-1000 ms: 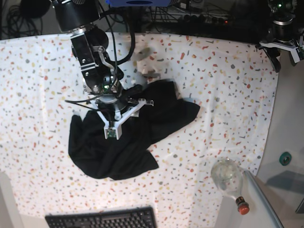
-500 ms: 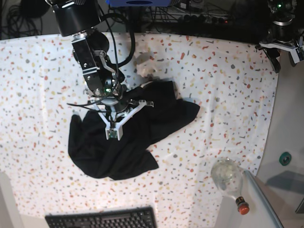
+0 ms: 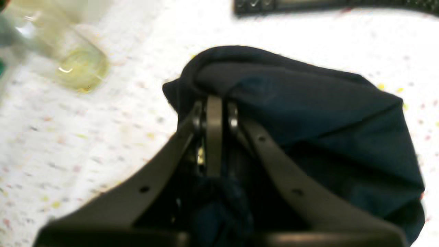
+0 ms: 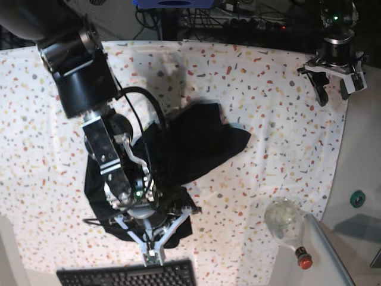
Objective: Layout the t-shirt on the table in an organized manner, then fold the t-shirt properly
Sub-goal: 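Drag the grasped shirt with the right gripper away from the left arm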
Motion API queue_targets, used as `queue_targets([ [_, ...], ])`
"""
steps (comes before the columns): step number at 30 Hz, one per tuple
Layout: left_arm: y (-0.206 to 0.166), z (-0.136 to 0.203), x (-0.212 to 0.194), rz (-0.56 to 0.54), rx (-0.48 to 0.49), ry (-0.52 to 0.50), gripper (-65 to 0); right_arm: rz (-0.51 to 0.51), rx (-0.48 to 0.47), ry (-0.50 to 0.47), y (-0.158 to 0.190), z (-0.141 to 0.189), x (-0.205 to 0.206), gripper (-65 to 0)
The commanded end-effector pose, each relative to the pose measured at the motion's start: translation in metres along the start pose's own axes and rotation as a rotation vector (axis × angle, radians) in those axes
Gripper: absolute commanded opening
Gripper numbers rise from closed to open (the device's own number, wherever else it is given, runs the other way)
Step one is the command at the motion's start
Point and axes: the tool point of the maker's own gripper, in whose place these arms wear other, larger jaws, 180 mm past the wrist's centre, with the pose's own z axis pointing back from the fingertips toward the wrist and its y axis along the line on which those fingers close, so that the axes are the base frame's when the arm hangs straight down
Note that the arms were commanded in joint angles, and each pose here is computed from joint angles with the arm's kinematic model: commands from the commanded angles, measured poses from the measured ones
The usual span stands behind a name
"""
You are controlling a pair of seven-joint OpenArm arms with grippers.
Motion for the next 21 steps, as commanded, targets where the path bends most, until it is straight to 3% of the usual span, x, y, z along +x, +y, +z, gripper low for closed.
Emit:
queue_targets([
  [1, -0.004, 0.0, 0.009, -0.005, -0.012, -0.032, -29.3, 0.013, -0.01, -0.094, -0.002, -0.004, 0.039, -65.0],
  [6, -0.03, -0.007, 0.013, -0.063, -0.067, -0.049, -29.3, 0.061, -0.107, -0.113, -0.045, -0.03, 0.079, -63.0],
  [9, -0.042, -0.009, 0.013, -0.186, -0.081, -0.056, -29.3, 0.078, -0.134, -0.16, -0.063, -0.022, 0.1, -30.5],
  [10, -0.047, -0.008, 0.012, -0.223, -0.09, -0.058, -29.3, 0.087, -0.14, -0.189, -0.069, -0.013, 0.105, -25.1],
  [13, -0.061, -0.008, 0.012, -0.27, -0.119, -0.065, -29.3, 0.112, -0.141, -0.254, -0.08, 0.019, 0.097, -27.8],
  [15, -0.073, -0.014, 0.021, -0.26, -0.14, -0.092, -29.3, 0.087, -0.157, -0.201, -0.095, 0.04, 0.073, -29.4],
  [18, -0.086, -0.02, 0.03, -0.246, -0.163, -0.12, -29.3, -0.074, -0.245, -0.09, -0.142, 0.068, 0.019, -29.3],
  [21, -0.104, -0.028, 0.047, -0.232, -0.197, -0.168, -29.5, -0.162, -0.325, -0.011, -0.175, 0.087, -0.037, -29.1],
])
